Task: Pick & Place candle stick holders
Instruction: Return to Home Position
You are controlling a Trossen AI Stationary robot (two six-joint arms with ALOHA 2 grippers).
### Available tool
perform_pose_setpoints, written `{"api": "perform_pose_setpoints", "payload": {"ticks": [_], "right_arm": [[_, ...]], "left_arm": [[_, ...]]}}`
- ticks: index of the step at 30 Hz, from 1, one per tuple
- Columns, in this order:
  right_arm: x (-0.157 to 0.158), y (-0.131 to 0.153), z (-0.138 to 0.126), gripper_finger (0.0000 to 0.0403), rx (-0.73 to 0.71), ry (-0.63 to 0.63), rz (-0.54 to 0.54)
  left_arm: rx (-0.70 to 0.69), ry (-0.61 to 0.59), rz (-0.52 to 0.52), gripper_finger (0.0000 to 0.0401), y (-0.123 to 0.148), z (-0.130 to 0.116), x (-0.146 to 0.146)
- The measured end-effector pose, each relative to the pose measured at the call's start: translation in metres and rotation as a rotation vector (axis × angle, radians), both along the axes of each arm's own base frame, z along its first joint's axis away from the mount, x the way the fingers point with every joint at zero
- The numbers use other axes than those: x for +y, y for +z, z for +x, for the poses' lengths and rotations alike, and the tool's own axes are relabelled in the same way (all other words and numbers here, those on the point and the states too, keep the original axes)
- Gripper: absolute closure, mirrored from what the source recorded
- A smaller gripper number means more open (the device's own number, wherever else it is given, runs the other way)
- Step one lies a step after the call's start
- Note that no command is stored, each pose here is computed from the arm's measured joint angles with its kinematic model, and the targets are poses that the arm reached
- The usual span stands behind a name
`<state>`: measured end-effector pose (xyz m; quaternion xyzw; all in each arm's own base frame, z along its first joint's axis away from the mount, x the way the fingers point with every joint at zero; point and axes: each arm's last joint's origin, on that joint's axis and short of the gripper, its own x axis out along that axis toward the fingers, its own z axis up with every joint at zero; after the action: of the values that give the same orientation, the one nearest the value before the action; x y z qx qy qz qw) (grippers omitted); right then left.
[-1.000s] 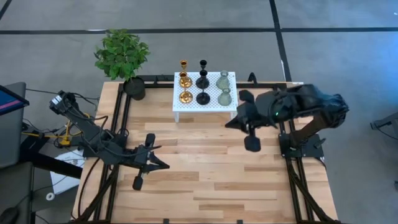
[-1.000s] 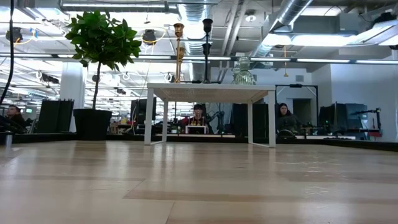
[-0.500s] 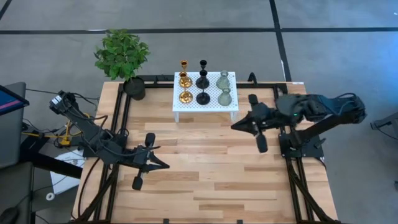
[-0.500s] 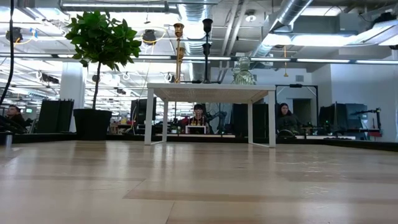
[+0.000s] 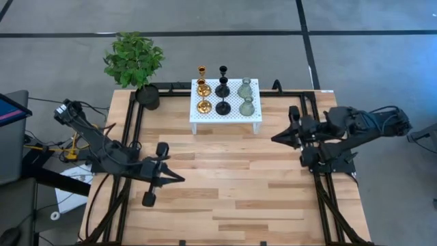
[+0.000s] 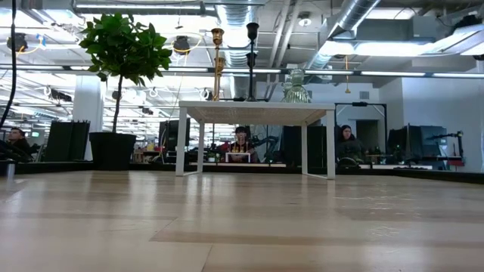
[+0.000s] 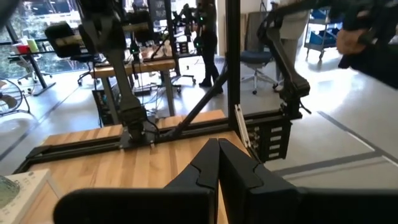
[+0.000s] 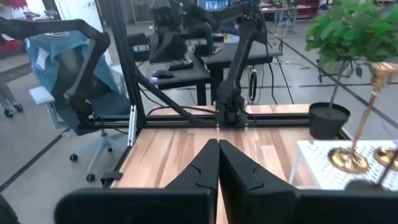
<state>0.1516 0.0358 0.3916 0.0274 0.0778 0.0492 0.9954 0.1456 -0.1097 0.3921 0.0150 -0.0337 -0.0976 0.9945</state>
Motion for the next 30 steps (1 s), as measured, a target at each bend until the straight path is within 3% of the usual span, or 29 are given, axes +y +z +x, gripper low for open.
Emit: {"api": "perform_pose_setpoints", "payload": {"ticks": [16,30], "right_arm": [[-0.012,-0.061,-0.054,0.0403,-0.202,0.063,-0.004],[-0.026,-0.085,-0.099,0.0403,-0.385,0.021,0.012]], "left_arm": [[-0.029,0.102,-0.040,0.0397,0.005,-0.002,0.006],[-0.036,0.138,-0.054,0.0397,0.006,-0.002,0.007]]}}
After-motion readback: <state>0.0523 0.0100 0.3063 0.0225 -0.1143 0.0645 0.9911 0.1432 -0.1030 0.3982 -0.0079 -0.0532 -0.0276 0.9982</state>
